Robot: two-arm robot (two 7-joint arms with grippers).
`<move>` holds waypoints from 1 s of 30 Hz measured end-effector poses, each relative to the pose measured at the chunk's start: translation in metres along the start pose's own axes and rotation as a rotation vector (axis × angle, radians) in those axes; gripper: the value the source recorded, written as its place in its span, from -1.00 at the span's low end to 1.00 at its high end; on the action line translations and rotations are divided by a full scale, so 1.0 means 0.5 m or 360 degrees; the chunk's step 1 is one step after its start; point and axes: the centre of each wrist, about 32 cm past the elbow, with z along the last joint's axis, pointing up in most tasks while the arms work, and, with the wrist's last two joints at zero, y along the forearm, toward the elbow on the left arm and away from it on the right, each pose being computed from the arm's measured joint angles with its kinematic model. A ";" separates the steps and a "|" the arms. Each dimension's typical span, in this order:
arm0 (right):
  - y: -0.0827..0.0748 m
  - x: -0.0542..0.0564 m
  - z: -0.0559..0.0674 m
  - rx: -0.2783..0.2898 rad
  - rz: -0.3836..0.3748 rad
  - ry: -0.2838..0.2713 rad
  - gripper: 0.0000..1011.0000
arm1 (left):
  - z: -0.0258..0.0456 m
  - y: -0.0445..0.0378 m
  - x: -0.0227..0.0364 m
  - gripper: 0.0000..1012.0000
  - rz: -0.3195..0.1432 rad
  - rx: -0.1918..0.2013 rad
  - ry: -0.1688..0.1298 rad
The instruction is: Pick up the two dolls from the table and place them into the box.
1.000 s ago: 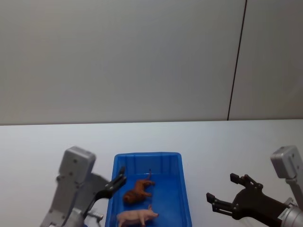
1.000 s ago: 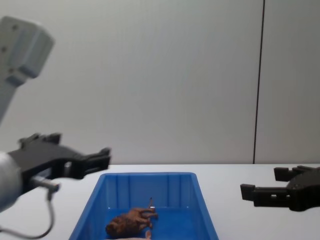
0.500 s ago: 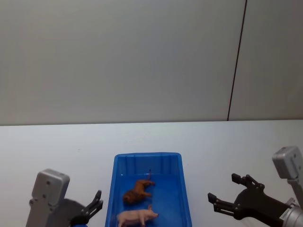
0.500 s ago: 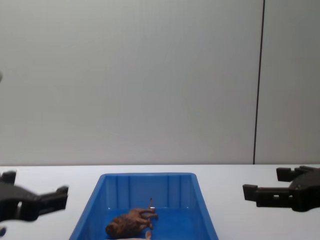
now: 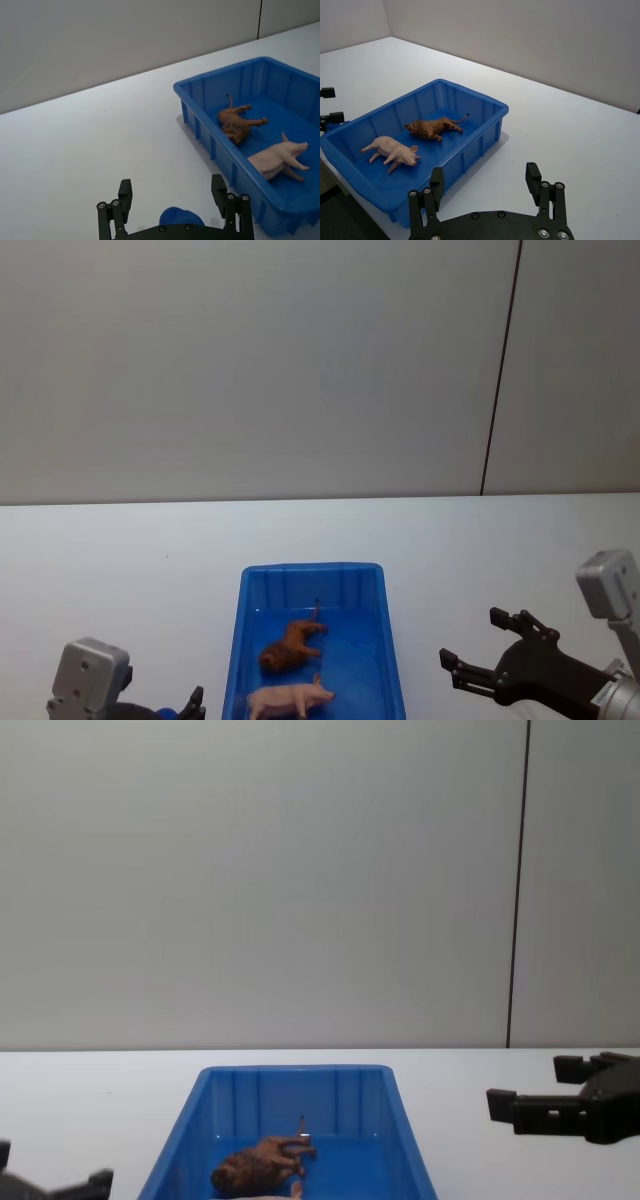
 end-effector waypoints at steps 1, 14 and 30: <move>0.000 0.000 0.000 0.0000 0.0000 0.0000 0.98 | -0.007 0.000 0.001 0.98 -0.0005 0.0011 0.0009; 0.000 0.000 0.000 -0.0001 0.0000 0.0000 0.98 | -0.058 -0.006 0.008 0.98 -0.0038 0.0087 0.0076; 0.000 0.000 0.000 -0.0002 0.0000 0.0000 0.98 | -0.083 -0.022 0.017 0.28 -0.0087 0.0130 0.0093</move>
